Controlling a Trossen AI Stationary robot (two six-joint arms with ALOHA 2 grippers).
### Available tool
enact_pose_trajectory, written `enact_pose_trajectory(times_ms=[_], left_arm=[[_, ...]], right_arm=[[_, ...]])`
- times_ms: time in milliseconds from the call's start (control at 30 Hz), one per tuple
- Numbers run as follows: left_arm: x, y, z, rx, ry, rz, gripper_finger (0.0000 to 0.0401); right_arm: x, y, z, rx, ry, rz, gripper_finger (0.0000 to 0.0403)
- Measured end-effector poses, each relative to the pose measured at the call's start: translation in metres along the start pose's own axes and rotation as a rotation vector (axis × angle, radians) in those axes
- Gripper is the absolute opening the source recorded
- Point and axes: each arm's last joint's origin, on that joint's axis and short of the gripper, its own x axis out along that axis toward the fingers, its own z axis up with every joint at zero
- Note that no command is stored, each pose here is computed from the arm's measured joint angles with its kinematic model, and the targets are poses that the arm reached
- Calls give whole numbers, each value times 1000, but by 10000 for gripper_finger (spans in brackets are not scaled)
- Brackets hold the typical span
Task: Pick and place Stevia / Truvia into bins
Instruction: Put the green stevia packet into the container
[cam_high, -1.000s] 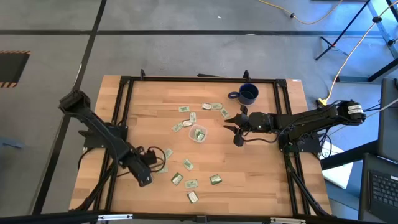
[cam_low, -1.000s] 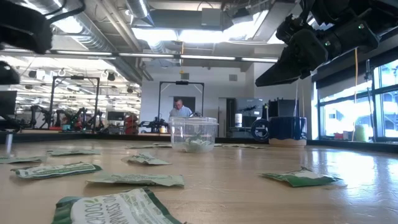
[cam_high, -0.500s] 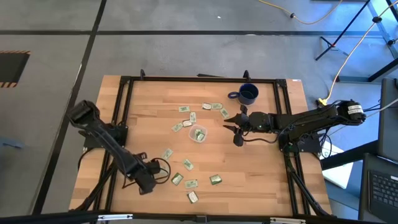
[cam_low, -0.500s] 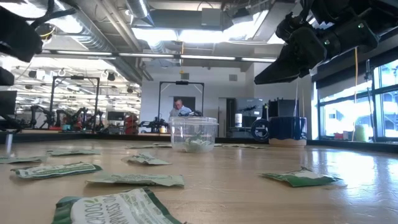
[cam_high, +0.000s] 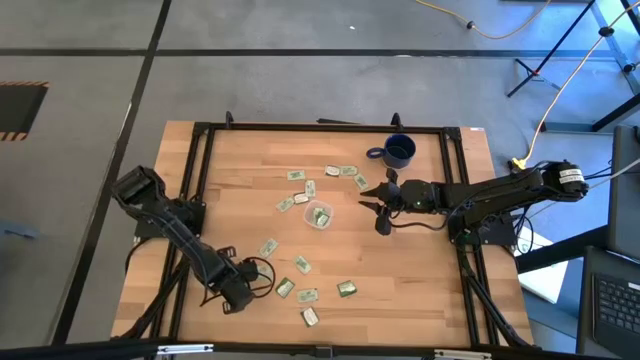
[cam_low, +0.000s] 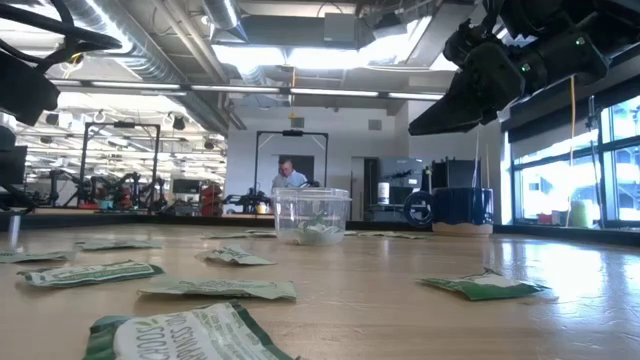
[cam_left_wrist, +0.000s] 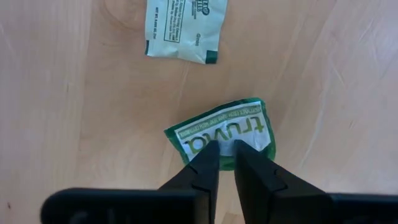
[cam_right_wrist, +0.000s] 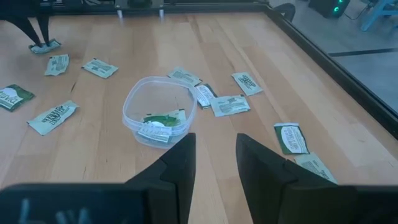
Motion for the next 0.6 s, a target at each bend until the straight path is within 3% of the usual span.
enact_pose_trajectory(times_ms=[600], left_arm=[[-11, 5, 3, 25, -48, -10, 2]], right_arm=[[0, 0, 0, -1, 2, 0, 118]])
